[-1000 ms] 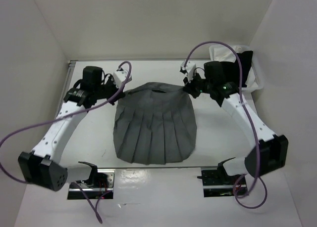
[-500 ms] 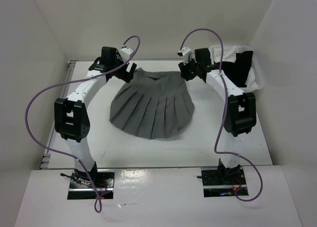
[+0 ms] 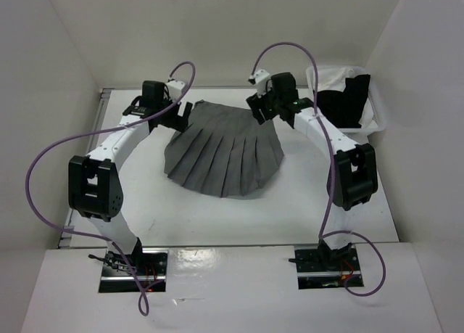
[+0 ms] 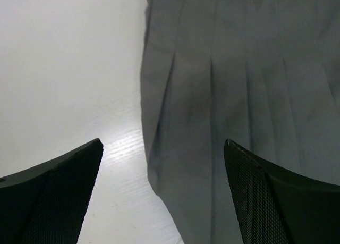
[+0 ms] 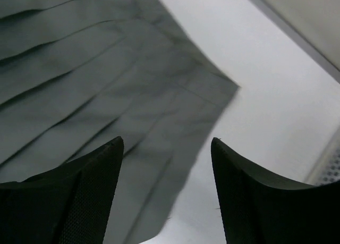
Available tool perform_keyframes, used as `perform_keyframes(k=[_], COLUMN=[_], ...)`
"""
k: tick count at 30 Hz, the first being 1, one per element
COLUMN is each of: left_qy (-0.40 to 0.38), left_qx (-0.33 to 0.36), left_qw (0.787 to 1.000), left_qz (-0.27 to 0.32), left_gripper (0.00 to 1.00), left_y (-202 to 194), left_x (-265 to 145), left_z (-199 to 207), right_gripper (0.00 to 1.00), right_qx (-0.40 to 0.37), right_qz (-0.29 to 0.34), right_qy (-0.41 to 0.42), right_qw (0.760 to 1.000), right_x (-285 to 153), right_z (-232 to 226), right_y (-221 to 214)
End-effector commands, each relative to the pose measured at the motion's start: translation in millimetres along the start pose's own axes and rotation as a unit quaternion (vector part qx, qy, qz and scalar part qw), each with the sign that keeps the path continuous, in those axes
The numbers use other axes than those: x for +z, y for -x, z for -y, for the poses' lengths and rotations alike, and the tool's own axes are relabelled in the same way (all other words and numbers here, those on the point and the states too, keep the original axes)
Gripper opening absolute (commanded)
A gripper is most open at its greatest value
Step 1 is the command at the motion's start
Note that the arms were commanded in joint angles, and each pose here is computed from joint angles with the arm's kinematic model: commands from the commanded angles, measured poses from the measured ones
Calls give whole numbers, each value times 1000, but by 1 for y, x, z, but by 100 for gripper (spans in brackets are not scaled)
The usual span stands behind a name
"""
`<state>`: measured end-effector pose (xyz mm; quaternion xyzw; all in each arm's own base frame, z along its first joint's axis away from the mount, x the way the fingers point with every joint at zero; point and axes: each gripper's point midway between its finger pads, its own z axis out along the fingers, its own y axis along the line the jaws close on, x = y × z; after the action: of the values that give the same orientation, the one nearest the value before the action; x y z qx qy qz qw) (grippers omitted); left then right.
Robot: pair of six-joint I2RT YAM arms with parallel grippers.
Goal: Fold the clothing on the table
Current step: Flatten the skirt out
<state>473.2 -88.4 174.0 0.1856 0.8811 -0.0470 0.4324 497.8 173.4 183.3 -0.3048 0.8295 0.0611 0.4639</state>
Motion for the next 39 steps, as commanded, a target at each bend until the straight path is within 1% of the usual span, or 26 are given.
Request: perform_keyframes(k=[1, 2, 3, 4, 6, 7, 9, 11, 13, 15, 19, 21, 22, 23, 24, 25, 26, 29, 31, 32, 33, 35, 36, 37, 38, 39], left_qy=[0, 3, 5, 4, -6, -6, -1, 0, 1, 2, -9, -25, -39, -48, -56, -66, -73, -93, -86, -56, -43, 2, 39, 68, 91, 129], left_qx=[-10, -11, -8, -8, -11, -11, -12, -17, -21, -27, -30, -35, -40, -37, -40, -39, -42, -46, -39, -33, -23, -20, -11, -5, -7, -1], left_qw=[998, 998, 996, 995, 992, 992, 987, 986, 982, 979, 977, 971, 965, 964, 960, 957, 953, 946, 948, 955, 957, 968, 970, 978, 979, 976], left_qz=[-60, -69, -93, -95, -124, -127, -158, -168, -189, -201, -210, -236, -256, -260, -270, -281, -289, -307, -306, -288, -284, -249, -238, -199, -181, -174], left_gripper=[100, 100, 100, 100, 100, 100, 99, 97, 96, 96, 96, 90, 84, 79, 71, 61, 37, 2, 0, 0, 0, 0, 2, 7, 30, 39], left_y=[-37, -43, -58, -58, -76, -77, -96, -102, -122, -132, -141, -159, -170, -172, -178, -182, -187, -188, -172, -150, -138, -98, -82, -45, -28, -17], left_x=[15, 19, 27, 31, 41, 44, 50, 51, 51, 49, 45, 49, 48, 46, 46, 42, 41, 34, 25, 24, 17, 1, -9, -27, -38, -52], left_z=[10, 9, 8, 8, 12, 11, 11, 7, 2, -1, 5, 12, 18, 21, 24, 28, 31, 37, 35, 22, 19, 2, -13, -25, -33, -47], right_gripper=[73, 73, 73, 73, 73, 73, 73, 73, 73, 73, 73, 73, 73, 73, 73, 73, 73, 73, 73, 73, 73, 73, 73, 73, 73, 73], right_qx=[-29, -32, -31, -30, -29, -25, -16, -15, -15, -11, -8, -7, -8, -8, -8, -8, -8, -5, 0, 1, 1, 1, 1, 1, 0, 0], right_qz=[-29, -36, -44, -54, -82, -92, -104, -109, -105, -98, -94, -88, -83, -82, -81, -81, -81, -76, -76, -79, -79, -79, -75, -75, -69, -69], right_qy=[28, 36, 38, 41, 34, 32, 27, 23, 27, 24, 24, 32, 30, 30, 30, 30, 30, 28, 27, 34, 34, 34, 33, 32, 31, 31], right_qw=[999, 998, 998, 997, 996, 995, 994, 994, 994, 995, 995, 996, 996, 996, 996, 996, 996, 997, 997, 996, 996, 996, 997, 997, 997, 997], right_x=[-14, -14, -15, -13, -12, -15, -23, -33, -40, -49, -60, -63, -66, -66, -69, -71, -71, -71, -71, -70, -70, -70, -73, -73, -76, -76], right_z=[-36, -43, -45, -46, -46, -43, -37, -33, -31, -27, -27, -30, -30, -30, -30, -31, -31, -32, -32, -35, -35, -35, -35, -35, -34, -34], right_y=[-8, -10, -14, -20, -42, -49, -65, -74, -76, -75, -78, -76, -73, -73, -73, -75, -75, -76, -76, -79, -79, -79, -76, -76, -73, -73])
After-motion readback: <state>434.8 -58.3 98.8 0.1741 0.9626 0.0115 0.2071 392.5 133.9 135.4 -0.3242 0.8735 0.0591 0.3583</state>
